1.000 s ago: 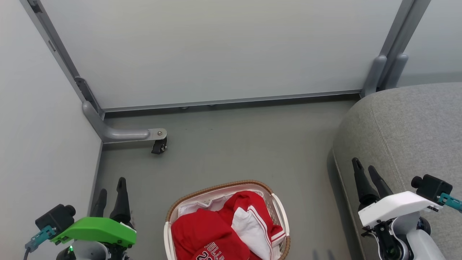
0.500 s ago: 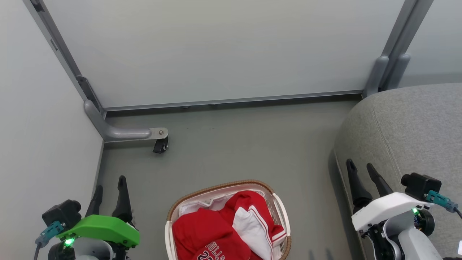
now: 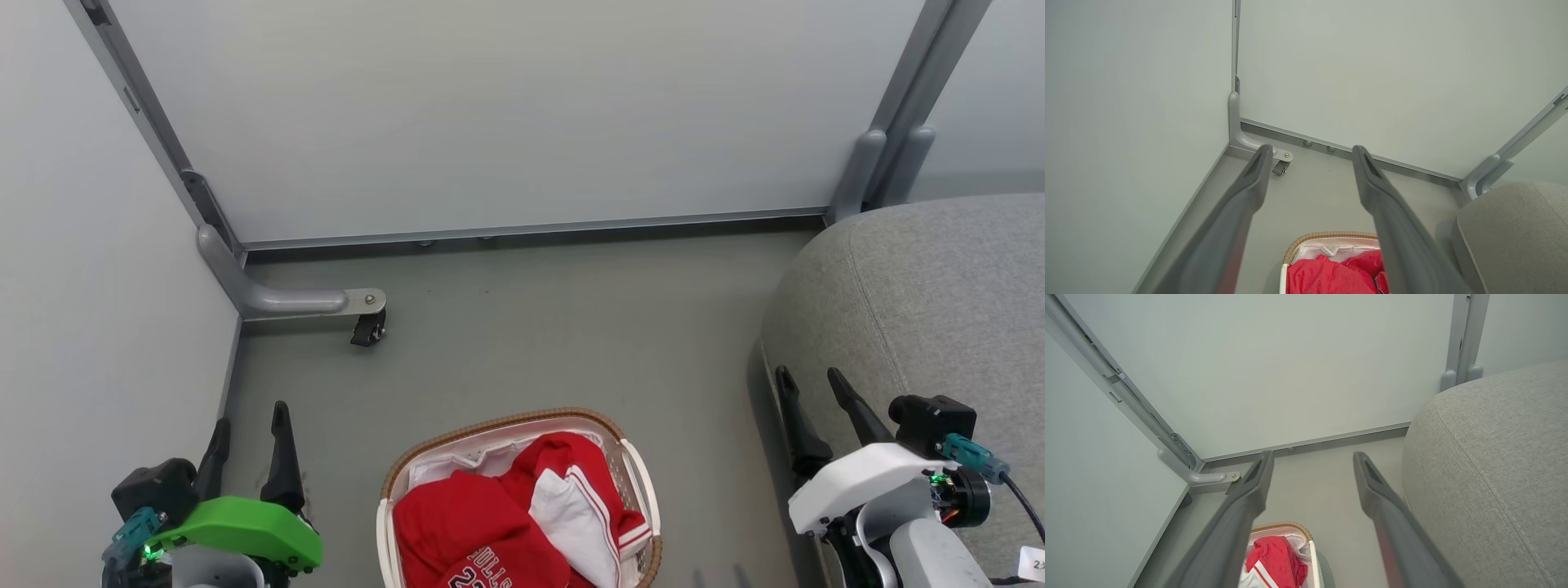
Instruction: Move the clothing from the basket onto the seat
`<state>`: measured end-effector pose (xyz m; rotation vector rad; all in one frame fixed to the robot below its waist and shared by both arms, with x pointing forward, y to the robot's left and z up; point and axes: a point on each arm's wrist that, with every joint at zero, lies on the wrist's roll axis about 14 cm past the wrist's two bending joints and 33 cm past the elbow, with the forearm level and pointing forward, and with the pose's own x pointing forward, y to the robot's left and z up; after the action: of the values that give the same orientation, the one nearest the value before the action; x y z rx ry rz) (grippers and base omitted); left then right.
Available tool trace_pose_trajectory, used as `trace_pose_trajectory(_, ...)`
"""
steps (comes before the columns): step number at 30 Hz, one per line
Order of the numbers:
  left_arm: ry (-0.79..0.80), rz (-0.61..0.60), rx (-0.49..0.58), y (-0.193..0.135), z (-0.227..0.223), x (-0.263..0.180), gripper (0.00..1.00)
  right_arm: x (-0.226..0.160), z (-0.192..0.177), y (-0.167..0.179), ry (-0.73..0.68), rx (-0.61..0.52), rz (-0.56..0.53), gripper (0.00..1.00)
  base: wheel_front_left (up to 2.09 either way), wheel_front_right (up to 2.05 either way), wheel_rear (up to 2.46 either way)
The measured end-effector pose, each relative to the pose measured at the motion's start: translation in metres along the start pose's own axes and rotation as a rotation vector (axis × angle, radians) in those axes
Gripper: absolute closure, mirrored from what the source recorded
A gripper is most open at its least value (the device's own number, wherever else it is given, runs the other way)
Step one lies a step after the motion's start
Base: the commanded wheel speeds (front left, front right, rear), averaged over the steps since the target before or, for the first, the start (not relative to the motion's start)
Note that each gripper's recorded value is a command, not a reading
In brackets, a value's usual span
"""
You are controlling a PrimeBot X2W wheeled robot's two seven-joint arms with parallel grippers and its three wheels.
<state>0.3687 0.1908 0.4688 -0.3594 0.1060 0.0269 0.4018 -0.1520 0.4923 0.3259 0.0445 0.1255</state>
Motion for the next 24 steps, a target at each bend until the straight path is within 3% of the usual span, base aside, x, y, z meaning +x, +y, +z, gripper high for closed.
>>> trace_pose_trajectory(24, -0.006, -0.048, 0.195, -0.007, -0.010, 0.000, 0.00, 0.003, -0.009, 0.000, 0.005, -0.208, 0.015, 0.00, 0.00, 0.00, 0.00)
